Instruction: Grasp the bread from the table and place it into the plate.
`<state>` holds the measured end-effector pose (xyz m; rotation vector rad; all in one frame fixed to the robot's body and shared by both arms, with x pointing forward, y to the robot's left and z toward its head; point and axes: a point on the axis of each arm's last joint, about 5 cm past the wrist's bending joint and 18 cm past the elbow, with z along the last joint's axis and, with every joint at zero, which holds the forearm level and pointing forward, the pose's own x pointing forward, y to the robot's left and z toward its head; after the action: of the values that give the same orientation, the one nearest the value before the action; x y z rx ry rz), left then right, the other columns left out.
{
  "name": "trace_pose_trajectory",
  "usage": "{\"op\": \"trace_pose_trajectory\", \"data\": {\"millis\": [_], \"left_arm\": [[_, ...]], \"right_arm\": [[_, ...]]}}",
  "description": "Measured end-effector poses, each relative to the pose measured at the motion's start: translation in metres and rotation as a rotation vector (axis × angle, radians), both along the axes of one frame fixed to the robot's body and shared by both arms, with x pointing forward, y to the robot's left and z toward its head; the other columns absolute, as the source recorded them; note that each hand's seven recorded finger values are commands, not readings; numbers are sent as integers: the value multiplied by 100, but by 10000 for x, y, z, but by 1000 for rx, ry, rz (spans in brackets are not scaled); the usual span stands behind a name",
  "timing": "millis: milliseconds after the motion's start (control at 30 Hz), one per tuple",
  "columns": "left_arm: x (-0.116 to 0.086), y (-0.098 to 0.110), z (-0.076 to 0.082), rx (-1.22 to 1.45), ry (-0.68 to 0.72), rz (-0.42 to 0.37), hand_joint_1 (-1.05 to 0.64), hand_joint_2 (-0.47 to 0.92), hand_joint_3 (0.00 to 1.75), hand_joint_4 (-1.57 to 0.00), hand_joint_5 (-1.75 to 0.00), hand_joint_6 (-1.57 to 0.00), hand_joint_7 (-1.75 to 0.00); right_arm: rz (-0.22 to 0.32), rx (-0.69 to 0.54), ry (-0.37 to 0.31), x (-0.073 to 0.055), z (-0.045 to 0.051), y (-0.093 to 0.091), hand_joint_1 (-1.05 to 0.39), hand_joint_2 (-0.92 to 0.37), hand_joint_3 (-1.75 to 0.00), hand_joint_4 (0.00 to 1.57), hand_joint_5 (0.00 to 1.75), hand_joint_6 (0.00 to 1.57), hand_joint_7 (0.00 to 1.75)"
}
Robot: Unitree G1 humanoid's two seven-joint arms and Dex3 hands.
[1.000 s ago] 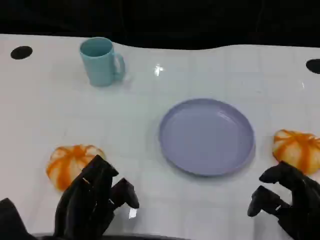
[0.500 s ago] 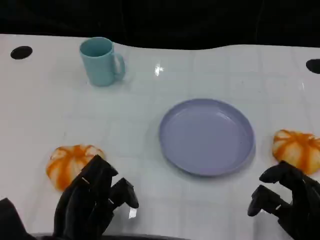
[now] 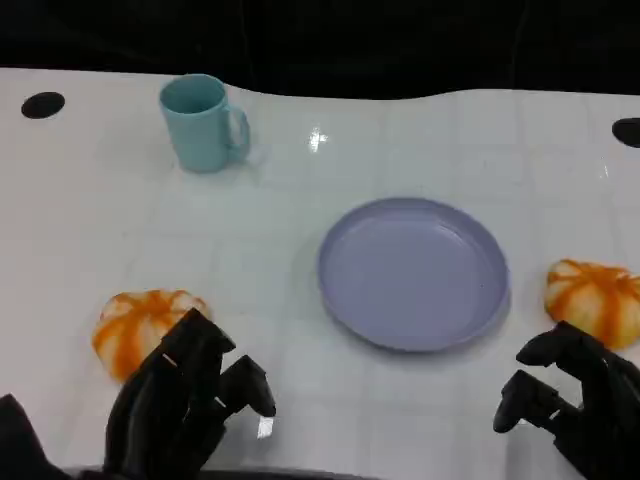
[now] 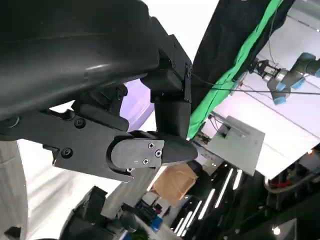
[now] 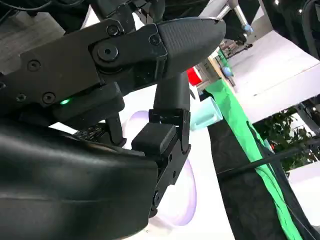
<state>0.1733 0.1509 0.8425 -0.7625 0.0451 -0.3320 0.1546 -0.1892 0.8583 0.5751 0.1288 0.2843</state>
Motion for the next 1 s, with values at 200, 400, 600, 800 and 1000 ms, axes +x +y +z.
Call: {"op": "trace_pose_trajectory", "data": {"millis": [200, 400, 600, 800, 1000], "left_arm": [[33, 119, 119, 171, -104, 16, -52, 92, 18, -57, -108, -71, -26], [63, 257, 362, 562, -234, 71, -46, 92, 18, -41, -80, -59, -4], [63, 415, 710, 1054, -401, 98, -50, 92, 12, -30, -65, -51, 0], [42, 417, 917, 1553, -542, 188, -53, 92, 9, -37, -39, -50, 0], [47, 397, 998, 1848, -584, 162, -54, 89, 0, -31, -17, -41, 0]], "right_arm": [[14, 1, -1, 5, 2, 30, -55, -92, -16, 72, 157, 78, 110], [13, 6, -2, 2, 0, 40, -55, -92, -16, 73, 154, 80, 107], [10, 5, 1, -4, -1, 41, -54, -92, -17, 73, 155, 80, 106], [10, 5, 0, -4, -1, 41, -55, -92, -16, 73, 157, 80, 109], [10, 5, -2, -5, 5, 40, -54, -92, -16, 71, 158, 79, 110]]}}
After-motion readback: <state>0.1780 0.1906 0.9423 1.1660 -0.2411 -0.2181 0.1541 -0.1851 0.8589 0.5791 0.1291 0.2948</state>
